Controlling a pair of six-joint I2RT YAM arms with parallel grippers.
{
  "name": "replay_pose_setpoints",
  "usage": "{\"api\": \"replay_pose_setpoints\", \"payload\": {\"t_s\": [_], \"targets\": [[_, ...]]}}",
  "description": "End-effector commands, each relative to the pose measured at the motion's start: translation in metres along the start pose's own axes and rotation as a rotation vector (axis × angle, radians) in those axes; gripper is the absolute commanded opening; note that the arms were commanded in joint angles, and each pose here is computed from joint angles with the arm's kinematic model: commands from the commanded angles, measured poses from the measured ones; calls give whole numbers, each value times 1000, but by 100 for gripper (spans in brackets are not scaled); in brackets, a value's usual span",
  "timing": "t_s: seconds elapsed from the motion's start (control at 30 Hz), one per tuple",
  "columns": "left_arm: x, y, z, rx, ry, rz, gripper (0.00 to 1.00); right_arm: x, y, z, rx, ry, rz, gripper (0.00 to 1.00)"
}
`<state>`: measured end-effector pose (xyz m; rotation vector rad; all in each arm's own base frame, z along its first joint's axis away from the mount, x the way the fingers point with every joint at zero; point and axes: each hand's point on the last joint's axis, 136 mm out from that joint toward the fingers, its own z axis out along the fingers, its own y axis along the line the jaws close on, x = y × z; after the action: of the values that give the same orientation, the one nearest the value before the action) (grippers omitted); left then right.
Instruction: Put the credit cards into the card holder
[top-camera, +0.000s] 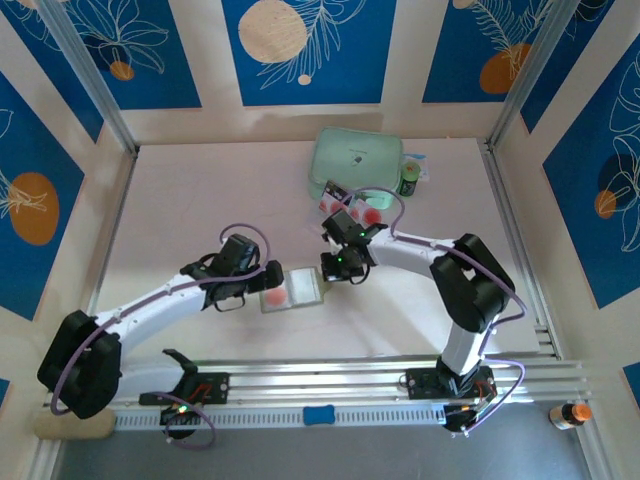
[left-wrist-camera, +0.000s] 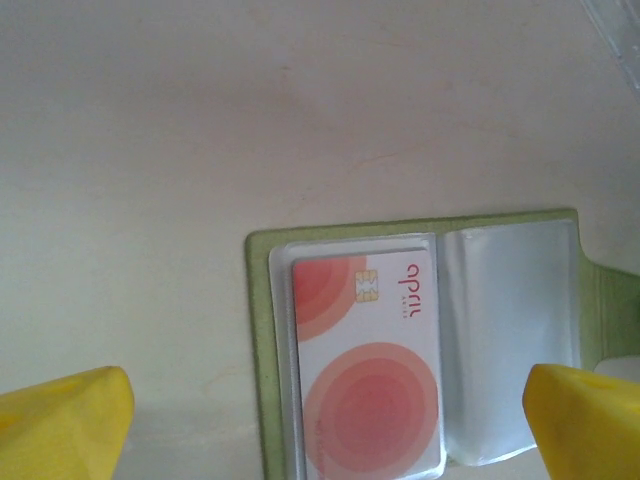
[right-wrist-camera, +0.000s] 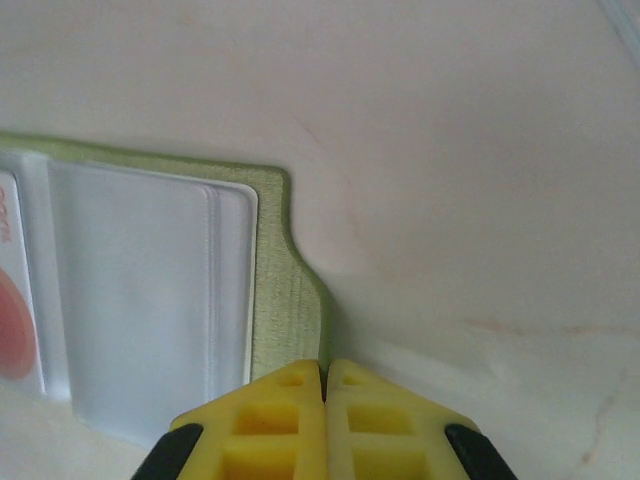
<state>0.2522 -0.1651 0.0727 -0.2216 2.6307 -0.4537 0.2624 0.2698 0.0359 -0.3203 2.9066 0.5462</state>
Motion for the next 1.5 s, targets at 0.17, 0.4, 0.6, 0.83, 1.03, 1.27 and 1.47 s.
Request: {"api": "replay_pose_setpoints", "payload": {"t_s": [0.17,0.4,0.6,0.83,1.03,1.27,1.47], "targets": [[-1,-21,3,63,6,-1,100,29,-27,-17,29,17,17,0],[2,-34,9,97,15,-9,100,38,-41,-29,34,6,63,27],[4,-43,14,121,17,-19,100,34,-24,-60,-41,-75,99,27],[6,-46,20,139,7,-28,100,39,9,-54,-143,-74,92,4],[4,-45,20,138,-8,-35,100,39,28,-25,-146,-32,71,0],[5,-46,23,138,0,-32,100,36,24,-1,-115,-12,81,0],[7,-48,26,149,9,-29,100,42,2,16,-70,41,92,0]]}}
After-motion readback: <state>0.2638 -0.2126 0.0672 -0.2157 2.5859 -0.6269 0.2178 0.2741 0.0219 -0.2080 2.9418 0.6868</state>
